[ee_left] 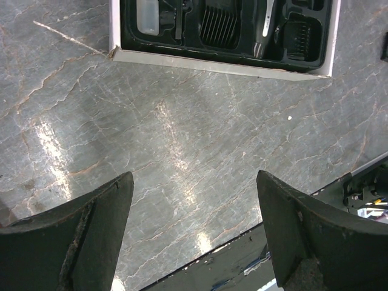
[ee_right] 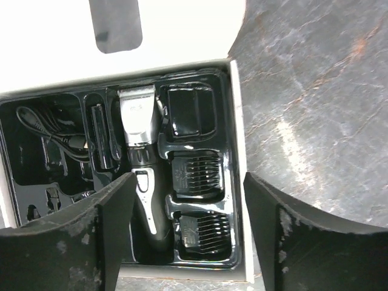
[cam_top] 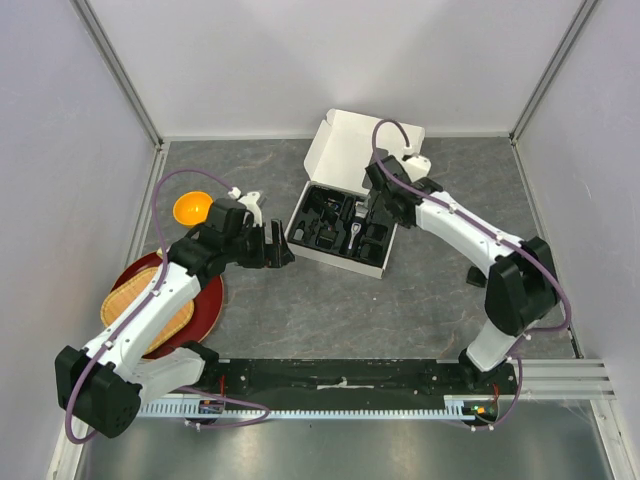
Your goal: Sort the hair-cutting tools
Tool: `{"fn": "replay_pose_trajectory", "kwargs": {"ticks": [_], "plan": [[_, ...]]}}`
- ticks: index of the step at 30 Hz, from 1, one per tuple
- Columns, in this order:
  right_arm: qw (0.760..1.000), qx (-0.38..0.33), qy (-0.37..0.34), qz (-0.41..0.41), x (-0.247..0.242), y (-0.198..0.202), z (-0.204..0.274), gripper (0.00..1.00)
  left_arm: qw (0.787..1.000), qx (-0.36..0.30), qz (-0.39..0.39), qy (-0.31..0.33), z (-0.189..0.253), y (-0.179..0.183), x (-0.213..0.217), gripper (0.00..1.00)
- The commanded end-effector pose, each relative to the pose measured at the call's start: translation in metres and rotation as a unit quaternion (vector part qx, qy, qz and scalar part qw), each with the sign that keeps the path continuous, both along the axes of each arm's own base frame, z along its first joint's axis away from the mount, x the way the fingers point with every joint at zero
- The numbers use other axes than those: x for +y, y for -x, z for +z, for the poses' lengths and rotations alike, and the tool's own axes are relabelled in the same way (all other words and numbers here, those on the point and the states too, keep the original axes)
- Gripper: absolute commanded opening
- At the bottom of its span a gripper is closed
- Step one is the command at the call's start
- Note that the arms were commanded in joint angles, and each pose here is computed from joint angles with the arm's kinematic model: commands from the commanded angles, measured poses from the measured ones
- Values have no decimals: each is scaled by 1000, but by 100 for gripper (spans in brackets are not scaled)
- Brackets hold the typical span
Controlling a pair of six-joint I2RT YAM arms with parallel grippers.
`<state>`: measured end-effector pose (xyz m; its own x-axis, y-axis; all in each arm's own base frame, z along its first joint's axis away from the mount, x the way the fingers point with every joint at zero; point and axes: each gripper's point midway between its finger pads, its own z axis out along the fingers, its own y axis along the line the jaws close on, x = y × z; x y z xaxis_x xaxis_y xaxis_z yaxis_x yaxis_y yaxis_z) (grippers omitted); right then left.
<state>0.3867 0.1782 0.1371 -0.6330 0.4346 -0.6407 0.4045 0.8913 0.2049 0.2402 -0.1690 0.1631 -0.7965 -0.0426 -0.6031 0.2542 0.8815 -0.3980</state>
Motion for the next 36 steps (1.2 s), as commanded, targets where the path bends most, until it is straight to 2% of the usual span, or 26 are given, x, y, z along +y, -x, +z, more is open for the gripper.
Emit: {"fn": "replay_pose_trajectory", "kwargs": {"ticks": [1, 3, 5, 12, 25, 31, 36], "plan": [[998, -34, 18, -51, -39, 13, 23, 87, 999, -35, -26, 32, 16, -5, -11, 89], [993, -72, 19, -87, -57, 21, 34, 98, 997, -45, -35, 43, 19, -5, -16, 89], [989, -106, 15, -99, -65, 21, 51, 98, 997, -45, -40, 51, 19, -2, -17, 90], [986, -113, 53, -111, -92, 34, 62, 98, 996, -45, -50, 64, 20, 1, -22, 94], [982, -38, 62, -172, -184, 75, 25, 98, 996, -31, -55, 68, 16, 3, -24, 98], [984, -4, 69, -166, -206, 82, 16, 98, 996, -21, -54, 66, 13, 6, -24, 98], [987, 59, 47, -140, -210, 87, -9, 98, 996, -23, -54, 68, 16, 7, -23, 98]]}}
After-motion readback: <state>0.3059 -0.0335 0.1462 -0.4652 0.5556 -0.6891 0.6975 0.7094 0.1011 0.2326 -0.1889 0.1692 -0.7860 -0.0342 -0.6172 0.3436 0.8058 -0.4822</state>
